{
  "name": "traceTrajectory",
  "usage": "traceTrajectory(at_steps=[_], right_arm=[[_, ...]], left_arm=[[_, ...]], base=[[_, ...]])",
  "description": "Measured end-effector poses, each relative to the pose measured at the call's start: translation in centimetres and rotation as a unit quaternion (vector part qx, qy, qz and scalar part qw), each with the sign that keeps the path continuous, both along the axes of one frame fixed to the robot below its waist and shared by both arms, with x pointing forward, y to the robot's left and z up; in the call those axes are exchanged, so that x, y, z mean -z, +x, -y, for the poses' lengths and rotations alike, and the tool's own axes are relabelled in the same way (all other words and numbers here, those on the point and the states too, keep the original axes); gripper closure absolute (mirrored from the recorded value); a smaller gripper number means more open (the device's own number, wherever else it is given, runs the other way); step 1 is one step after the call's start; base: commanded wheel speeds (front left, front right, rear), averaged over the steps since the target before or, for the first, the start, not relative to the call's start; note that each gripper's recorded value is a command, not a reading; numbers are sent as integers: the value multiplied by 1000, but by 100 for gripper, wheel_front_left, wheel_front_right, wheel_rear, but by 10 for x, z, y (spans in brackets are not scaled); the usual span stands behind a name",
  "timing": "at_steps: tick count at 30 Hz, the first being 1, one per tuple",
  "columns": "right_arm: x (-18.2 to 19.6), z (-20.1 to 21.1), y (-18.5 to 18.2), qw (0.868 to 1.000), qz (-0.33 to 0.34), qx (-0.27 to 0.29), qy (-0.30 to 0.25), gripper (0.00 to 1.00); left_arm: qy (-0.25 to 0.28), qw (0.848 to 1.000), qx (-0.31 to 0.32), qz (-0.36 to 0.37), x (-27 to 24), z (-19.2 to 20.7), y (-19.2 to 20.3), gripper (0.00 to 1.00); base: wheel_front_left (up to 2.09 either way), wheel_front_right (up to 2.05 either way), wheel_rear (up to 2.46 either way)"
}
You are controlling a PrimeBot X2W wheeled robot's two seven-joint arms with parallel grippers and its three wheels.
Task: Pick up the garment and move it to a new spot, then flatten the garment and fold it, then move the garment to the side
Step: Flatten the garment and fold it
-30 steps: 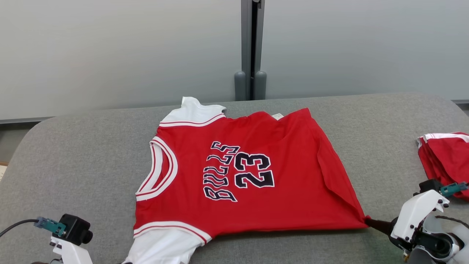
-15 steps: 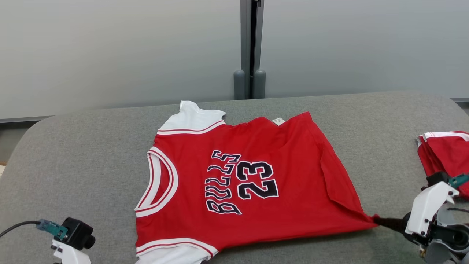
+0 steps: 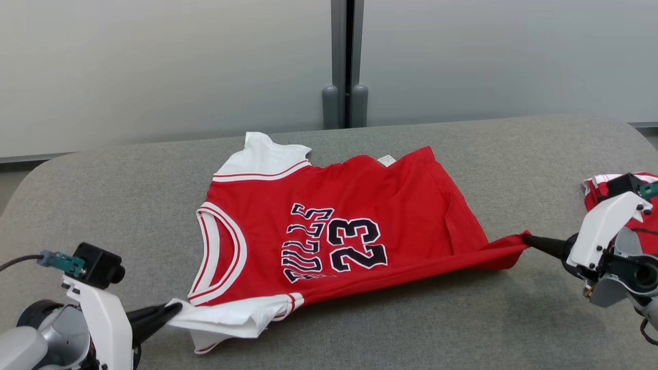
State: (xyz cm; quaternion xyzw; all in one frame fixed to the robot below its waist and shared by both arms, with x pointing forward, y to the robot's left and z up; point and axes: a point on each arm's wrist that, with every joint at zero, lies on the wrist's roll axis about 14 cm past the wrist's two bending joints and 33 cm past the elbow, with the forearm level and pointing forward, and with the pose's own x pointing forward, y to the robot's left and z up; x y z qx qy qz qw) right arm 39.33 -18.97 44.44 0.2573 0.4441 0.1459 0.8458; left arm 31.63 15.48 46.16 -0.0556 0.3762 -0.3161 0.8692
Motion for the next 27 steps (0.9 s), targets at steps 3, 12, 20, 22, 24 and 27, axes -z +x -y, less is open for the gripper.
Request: traceTrajectory(at_steps=[3,12,20,22,24,27], right_arm=[[-6,-1,12,1000,12,0,-8,100],[-1,-5,39,998,15,-17,-53,100],[16,-14,57,995,12,-33,-89,100],[20,-18,60,995,10,-36,-91,100],[23,-21,64,995,12,-37,-92,100],[26,-26,70,994,20,-40,-95,100]], left_arm=[[2,1000,-9,21,-5,-2,18,100],[36,997,-2,69,-11,1,65,100],[67,993,23,92,2,21,98,100],[75,992,32,98,5,26,105,100],[94,989,37,106,9,24,113,100],[116,986,44,111,18,22,124,100]], base=[[0,0,0],[0,0,0],[0,0,0],[0,0,0],[0,0,0],[0,0,0]])
